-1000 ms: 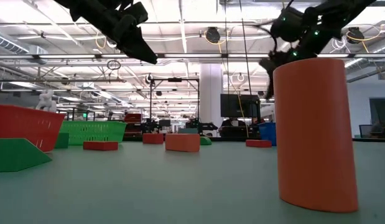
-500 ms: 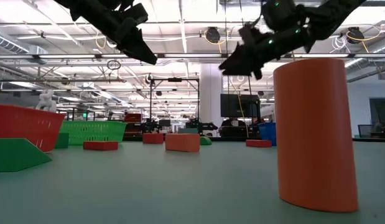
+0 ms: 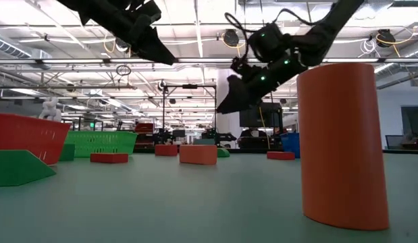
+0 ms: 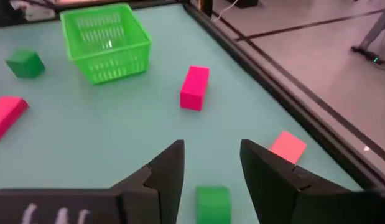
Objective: Sort & place blocks by color
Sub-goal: Put the green block into the blue bin
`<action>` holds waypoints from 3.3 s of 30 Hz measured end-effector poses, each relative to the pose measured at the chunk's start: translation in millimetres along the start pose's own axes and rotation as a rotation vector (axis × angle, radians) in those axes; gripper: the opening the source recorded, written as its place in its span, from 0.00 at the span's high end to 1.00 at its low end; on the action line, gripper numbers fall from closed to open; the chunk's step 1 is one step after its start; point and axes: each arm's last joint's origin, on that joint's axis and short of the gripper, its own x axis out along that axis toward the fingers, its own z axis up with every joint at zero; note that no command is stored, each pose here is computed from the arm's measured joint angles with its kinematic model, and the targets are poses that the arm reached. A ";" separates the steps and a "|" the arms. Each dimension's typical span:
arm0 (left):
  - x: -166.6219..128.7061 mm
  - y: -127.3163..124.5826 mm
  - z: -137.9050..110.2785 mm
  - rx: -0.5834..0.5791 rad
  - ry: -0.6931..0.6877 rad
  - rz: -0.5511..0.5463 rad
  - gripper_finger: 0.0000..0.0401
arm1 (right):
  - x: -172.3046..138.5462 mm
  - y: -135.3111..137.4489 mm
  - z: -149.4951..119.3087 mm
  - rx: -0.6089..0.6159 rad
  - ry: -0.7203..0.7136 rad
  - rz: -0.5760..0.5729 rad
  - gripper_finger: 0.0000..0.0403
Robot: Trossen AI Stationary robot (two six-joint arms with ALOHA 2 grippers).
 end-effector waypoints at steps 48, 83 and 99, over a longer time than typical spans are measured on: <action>-7.0 27.9 -16.6 -0.070 0.087 0.030 0.39 | 47.0 -10.1 -45.5 -0.059 0.201 -0.087 0.47; -7.1 27.7 -17.2 -0.060 0.094 0.028 0.39 | 35.9 -6.8 -22.0 -0.061 0.085 -0.122 0.70; -6.9 28.6 -14.7 -0.074 0.068 0.037 0.39 | -114.3 4.3 -22.0 0.239 0.352 -0.610 0.70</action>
